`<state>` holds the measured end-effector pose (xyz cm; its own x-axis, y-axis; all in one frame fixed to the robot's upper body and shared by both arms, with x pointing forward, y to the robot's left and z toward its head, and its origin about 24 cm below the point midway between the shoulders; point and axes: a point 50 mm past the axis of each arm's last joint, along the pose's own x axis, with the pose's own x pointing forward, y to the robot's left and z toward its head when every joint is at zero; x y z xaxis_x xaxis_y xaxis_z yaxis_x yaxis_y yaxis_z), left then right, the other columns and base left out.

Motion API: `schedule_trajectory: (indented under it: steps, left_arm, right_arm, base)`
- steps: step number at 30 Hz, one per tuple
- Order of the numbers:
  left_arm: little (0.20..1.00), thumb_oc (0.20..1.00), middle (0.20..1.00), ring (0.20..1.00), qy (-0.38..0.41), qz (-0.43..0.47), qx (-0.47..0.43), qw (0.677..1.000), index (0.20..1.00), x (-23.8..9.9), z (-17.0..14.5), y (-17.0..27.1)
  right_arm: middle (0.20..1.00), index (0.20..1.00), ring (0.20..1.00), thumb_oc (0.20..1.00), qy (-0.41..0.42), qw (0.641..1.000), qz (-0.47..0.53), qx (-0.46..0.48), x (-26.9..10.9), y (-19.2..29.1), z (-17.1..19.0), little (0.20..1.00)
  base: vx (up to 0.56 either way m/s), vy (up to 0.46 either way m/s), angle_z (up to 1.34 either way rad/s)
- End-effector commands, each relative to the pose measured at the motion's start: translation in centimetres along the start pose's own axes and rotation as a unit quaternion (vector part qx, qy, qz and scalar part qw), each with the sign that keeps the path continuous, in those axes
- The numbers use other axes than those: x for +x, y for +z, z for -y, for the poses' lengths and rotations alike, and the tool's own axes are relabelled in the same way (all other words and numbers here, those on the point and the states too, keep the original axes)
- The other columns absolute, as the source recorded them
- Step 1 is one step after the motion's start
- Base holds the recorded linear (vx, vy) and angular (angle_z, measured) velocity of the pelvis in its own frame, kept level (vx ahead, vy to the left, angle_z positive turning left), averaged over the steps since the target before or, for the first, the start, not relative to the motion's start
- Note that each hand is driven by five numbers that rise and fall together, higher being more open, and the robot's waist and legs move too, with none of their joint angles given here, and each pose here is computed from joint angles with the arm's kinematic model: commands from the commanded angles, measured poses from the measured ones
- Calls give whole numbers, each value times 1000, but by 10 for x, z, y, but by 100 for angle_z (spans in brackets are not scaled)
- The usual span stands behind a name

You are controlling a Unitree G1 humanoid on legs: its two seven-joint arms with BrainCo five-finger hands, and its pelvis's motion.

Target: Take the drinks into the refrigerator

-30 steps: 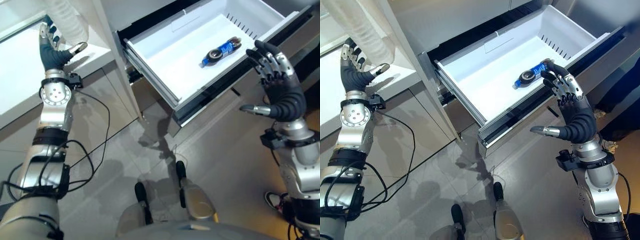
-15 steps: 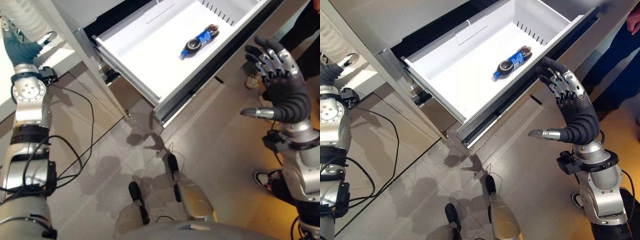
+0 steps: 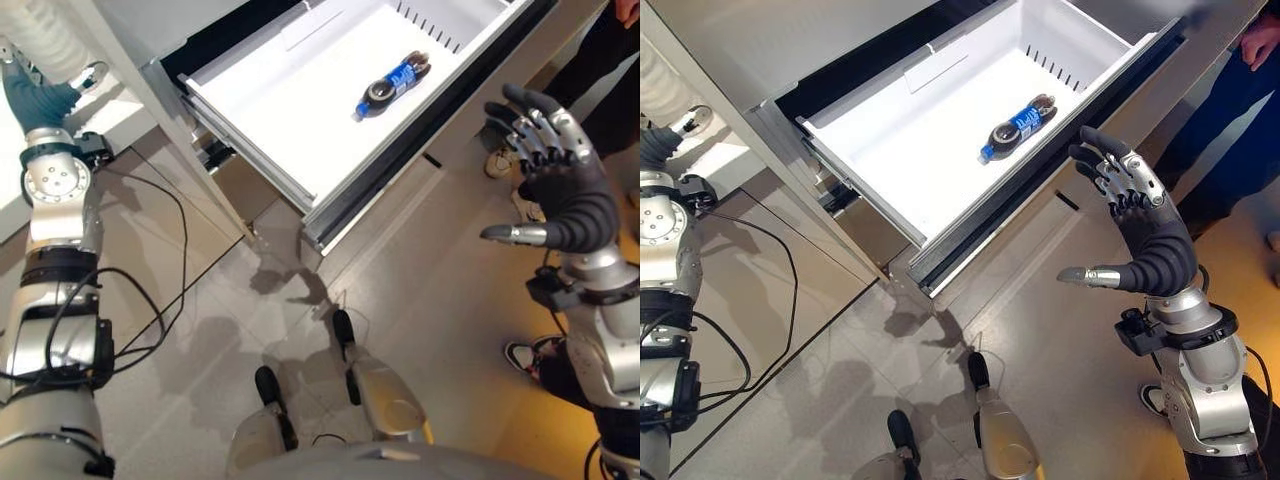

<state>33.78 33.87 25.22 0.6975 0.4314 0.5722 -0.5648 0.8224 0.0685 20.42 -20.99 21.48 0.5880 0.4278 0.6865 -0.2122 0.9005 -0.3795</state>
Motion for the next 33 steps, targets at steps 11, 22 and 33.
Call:
schedule_trajectory:
  steps: [11, 22, 33]
  left_arm:
    - [200, 200, 200, 200, -126, 84, -90, 984, 200, 0, 60, 38]
    - [200, 200, 200, 200, -153, 76, -100, 980, 200, -13, 73, 29]
    - [200, 200, 200, 200, -166, 59, -111, 978, 200, -30, 71, 14]
  right_arm:
    - [1000, 1000, 1000, 1000, -18, 998, 67, 2, 5, 21, 11, 1000]
    - [1000, 1000, 1000, 1000, -22, 998, 53, 13, 2, 15, 8, 1000]
    - [1000, 1000, 1000, 1000, -24, 999, 35, 28, -1, 6, 4, 1000]
  base:
    - [0, 0, 0]
    - [-11, -9, 7]
    - [-3, 0, 4]
